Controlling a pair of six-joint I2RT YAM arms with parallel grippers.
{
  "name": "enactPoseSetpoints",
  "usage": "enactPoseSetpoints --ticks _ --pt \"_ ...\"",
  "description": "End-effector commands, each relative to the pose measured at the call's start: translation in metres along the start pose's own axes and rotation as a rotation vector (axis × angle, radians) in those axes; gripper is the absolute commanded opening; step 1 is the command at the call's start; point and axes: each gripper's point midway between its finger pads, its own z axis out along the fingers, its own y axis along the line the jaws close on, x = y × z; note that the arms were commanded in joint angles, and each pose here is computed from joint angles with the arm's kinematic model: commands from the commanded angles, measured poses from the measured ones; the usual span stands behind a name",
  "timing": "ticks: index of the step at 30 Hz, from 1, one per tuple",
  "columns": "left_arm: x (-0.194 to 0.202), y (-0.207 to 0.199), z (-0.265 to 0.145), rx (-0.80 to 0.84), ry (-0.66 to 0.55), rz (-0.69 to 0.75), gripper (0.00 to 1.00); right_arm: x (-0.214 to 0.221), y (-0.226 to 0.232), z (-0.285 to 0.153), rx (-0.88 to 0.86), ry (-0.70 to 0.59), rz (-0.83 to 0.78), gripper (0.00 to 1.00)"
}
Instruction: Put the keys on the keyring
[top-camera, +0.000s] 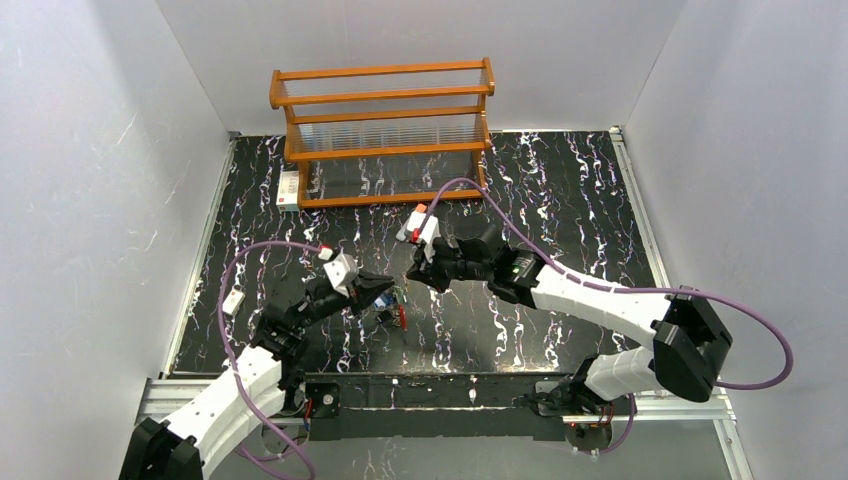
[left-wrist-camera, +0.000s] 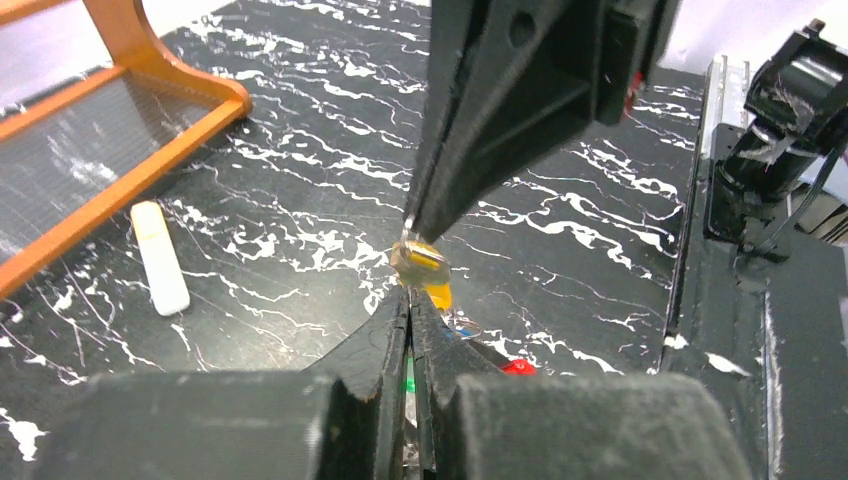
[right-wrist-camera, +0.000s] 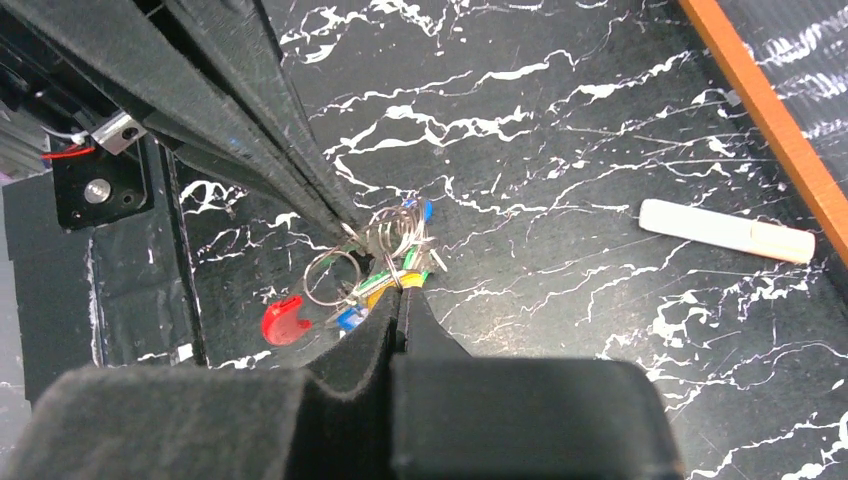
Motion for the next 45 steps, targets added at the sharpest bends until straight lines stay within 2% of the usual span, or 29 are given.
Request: enactPoseSetpoints --ticks 1,5,10,15,21,27,31,36,40,45 --pt "-0.023 -0.011 -0.007 0.059 -0.112 0.231 0.00 -0.031 0.002 -0.011 0.005 -0.101 -0.051 0.01" --pt "-0.029 -0.013 -0.014 0.057 -0.158 0.386 0.00 -0.033 0.002 -0.014 0.007 -0.106 -0.058 0.01" --pt "-0.034 -0.019 -0.017 0.088 -0.186 0.494 0.00 -0.036 0.003 -0.017 0.004 -0.111 -0.063 0.01" --pt "-0.037 -0.019 -0.019 0.083 -0.203 0.565 0.00 -0.035 0.004 -0.019 0.002 -0.108 -0.068 0.01" --pt "-0.035 -0.021 -0.019 0.094 -0.200 0.577 0.00 -0.034 0.006 -0.020 -0.006 -0.104 -0.075 0.01" --pt "-0.032 -0.014 -0.018 0.053 -0.183 0.478 0.00 -0.035 0.010 -0.019 -0.031 -0.106 -0.083 0.01" --pt "-0.030 -0.005 -0.015 -0.010 -0.160 0.274 0.00 -0.035 0.013 -0.016 -0.060 -0.100 -0.083 0.01" --pt "-0.024 -0.004 -0.005 0.004 -0.103 0.118 0.00 -0.032 0.020 -0.007 -0.111 -0.085 -0.070 0.01" --pt "-0.017 -0.002 -0.001 0.010 -0.070 0.082 0.00 -0.030 0.020 -0.005 -0.118 -0.073 -0.057 0.01" --pt "-0.018 -0.001 -0.003 -0.002 -0.077 0.105 0.00 -0.022 0.022 -0.004 -0.129 -0.053 -0.047 0.01"
